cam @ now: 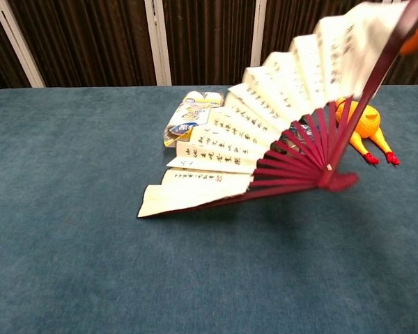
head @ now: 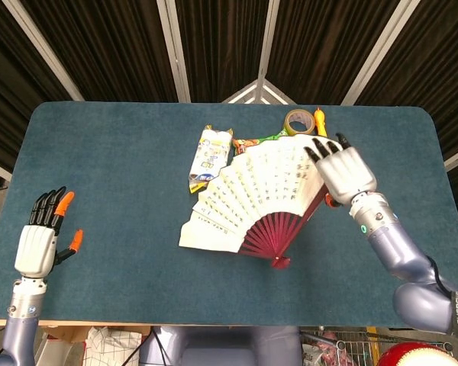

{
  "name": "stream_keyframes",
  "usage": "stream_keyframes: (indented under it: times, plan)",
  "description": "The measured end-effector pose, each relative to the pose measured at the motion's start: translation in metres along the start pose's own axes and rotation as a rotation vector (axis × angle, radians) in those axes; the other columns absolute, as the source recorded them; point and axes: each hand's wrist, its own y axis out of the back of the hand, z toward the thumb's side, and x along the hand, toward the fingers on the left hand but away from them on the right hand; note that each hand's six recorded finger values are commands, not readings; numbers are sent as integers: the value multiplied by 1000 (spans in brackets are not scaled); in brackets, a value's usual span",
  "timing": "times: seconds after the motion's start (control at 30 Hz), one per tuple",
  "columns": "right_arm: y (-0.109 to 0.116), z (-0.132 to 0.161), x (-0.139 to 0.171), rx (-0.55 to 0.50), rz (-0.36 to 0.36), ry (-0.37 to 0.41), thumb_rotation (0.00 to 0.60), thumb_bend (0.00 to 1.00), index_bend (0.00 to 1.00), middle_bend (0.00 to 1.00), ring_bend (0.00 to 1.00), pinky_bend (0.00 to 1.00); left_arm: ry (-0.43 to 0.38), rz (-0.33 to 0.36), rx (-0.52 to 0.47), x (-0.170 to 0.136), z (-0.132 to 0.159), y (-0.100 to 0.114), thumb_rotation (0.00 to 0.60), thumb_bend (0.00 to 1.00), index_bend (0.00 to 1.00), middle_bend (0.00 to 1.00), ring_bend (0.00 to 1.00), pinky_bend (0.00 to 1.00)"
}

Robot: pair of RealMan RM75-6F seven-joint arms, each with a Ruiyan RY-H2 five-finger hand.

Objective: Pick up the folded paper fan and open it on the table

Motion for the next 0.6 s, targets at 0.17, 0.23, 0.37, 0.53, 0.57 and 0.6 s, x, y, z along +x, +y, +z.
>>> stream_keyframes:
  times: [0.17, 0.23, 0.37, 0.53, 0.57, 0.6]
  plan:
    - [24, 5, 8, 57, -110, -27, 600, 236, 0, 0, 136, 11, -2, -10, 5, 0, 1, -3, 600, 556, 54, 0, 0, 0]
    - [33, 9, 11, 44, -128, -15, 600, 236, 0, 0, 136, 10, -2, -12, 6, 0, 1, -3, 600, 556, 54, 0, 0, 0]
    - [51, 8, 19, -5, -164, -4, 600, 236, 0, 0, 137, 11, -1, -4, 6, 1, 1, -2, 600, 556, 54, 0, 0, 0]
    - [52, 7, 31, -105, -176, 9, 600, 236, 0, 2, 148, 34, 10, 13, 10, 0, -3, 5, 600, 556, 58, 0, 0, 0]
    - [51, 6, 34, -133, -180, 11, 600, 237, 0, 7, 149, 36, 15, 14, 16, -1, -4, 7, 600, 556, 58, 0, 0, 0]
    - [48, 6, 38, -168, -188, 15, 600, 237, 0, 14, 149, 36, 19, 16, 23, -2, -4, 9, 600, 556, 58, 0, 0, 0]
